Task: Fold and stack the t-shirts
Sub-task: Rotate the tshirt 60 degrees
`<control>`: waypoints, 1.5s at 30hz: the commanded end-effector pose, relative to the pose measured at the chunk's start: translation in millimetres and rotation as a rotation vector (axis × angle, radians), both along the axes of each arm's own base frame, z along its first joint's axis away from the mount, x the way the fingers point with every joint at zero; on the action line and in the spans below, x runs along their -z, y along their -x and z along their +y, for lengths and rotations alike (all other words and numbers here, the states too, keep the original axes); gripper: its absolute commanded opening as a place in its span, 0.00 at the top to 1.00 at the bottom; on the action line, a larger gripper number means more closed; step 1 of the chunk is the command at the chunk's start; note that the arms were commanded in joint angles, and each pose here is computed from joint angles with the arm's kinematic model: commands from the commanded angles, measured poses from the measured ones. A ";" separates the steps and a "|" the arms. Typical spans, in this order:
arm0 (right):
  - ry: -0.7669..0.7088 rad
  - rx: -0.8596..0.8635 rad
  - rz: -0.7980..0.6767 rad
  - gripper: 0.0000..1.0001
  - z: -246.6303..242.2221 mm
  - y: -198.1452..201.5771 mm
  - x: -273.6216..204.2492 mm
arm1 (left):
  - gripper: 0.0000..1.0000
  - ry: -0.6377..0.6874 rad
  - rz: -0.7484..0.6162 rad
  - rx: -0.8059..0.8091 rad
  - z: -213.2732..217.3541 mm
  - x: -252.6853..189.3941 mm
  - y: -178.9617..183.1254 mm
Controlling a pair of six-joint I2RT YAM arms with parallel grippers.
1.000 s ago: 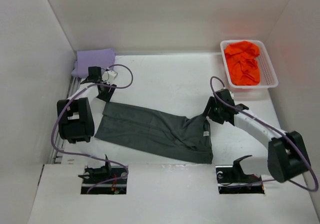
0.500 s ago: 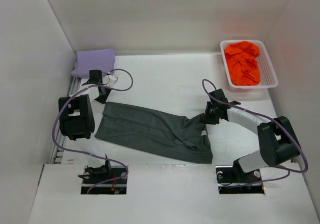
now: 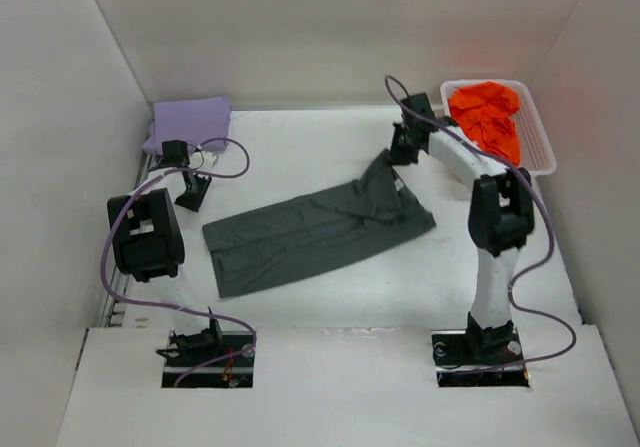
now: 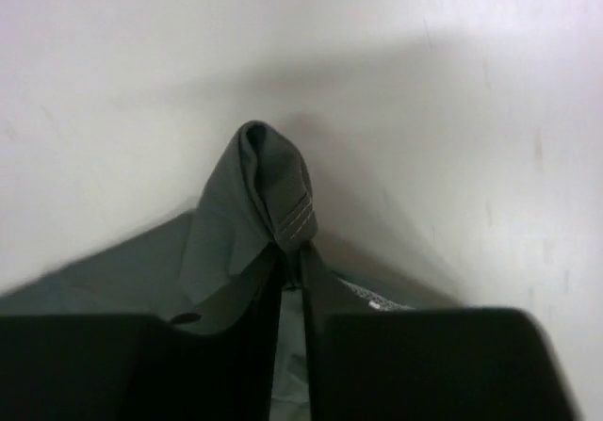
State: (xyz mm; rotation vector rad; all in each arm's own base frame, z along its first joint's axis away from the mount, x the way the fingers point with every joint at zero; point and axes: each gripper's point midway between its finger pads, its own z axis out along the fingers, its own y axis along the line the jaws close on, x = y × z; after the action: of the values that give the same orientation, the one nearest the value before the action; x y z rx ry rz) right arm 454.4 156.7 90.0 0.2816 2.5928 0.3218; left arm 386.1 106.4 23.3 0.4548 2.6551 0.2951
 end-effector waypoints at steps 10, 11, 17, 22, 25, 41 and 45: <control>0.089 -0.060 -0.288 0.29 13.9 -81.0 -103.1 | 0.44 0.105 -0.004 0.092 -66.3 -36.3 6.6; 0.085 -0.034 -0.293 0.31 6.1 -70.6 -100.6 | 0.44 0.108 0.000 0.095 -70.1 -33.4 6.9; 0.021 0.156 -0.191 0.41 -42.5 -9.1 -40.9 | 0.45 0.114 0.066 0.112 -82.6 -6.1 17.9; -0.019 0.220 -0.109 0.39 -42.8 8.0 11.0 | 0.49 0.090 0.148 0.153 -91.0 20.3 37.0; -0.054 0.273 -0.089 0.38 -49.2 -0.6 24.2 | 0.49 0.077 0.178 0.185 -97.6 28.4 48.7; -0.064 0.051 -0.167 1.00 1.3 -146.7 -40.8 | 0.45 0.089 0.190 0.237 -115.6 14.4 78.8; -0.110 0.074 -0.203 0.71 11.9 -158.4 -49.0 | 0.45 0.095 0.202 0.267 -126.5 13.3 83.9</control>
State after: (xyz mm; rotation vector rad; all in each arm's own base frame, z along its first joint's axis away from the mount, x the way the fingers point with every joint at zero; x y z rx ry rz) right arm 632.3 159.0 134.2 0.3645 2.3017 0.4406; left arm 336.4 -7.3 21.4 0.7814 2.6556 0.1338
